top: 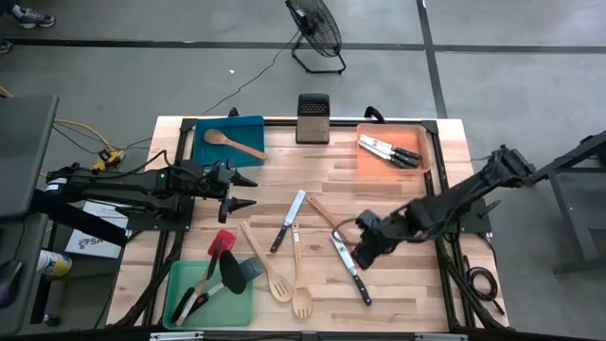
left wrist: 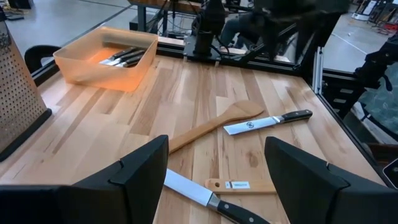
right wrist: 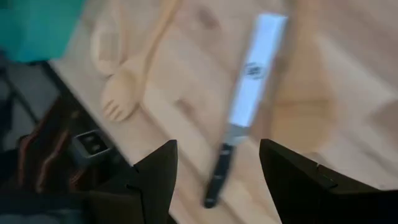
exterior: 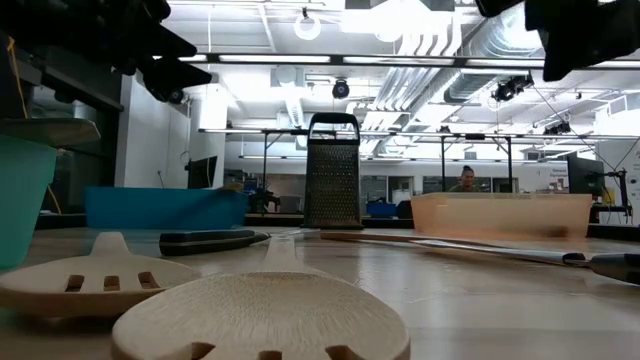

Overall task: Pick & Place Kitchen Items
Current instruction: Put the black spatula into the orange bin

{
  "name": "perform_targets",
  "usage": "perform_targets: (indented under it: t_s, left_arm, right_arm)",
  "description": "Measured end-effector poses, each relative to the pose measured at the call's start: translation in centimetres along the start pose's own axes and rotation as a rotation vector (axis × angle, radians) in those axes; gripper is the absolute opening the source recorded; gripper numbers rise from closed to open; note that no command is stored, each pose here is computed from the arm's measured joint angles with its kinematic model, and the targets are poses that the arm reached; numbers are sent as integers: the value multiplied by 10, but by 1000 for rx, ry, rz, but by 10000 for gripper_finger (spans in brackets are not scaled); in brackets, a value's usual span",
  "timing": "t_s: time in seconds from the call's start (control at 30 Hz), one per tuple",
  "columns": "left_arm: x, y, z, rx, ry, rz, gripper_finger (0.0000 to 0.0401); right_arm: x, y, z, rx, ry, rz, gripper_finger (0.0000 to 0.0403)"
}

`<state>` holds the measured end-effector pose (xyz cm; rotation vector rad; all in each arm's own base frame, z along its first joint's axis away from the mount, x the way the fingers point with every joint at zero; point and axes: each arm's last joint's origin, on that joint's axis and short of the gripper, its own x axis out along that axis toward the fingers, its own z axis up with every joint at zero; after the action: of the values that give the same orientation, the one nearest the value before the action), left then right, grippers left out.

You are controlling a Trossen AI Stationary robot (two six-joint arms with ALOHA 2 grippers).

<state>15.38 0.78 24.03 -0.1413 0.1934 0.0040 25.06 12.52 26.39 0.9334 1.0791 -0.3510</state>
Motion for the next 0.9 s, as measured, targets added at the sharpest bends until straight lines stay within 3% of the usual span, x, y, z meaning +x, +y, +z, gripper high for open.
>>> perform_targets:
  t_s: [0.2,0.4,0.5,0.67,0.9]
  left_arm:
    - [0,0,0,-6,0,0,262]
    - [0,0,0,-7,1,0,262]
    - [0,0,-1,-8,5,1,262]
    - [0,0,-3,-19,31,4,262]
    - [0,1,-6,-39,60,9,262]
  right_arm:
    - [35,19,-18,23,90,63,219]
    - [61,37,-25,62,183,-2,219]
    - [62,50,-25,62,188,-100,219]
    - [71,57,-25,92,188,-360,219]
    - [113,50,-32,107,255,-500,219]
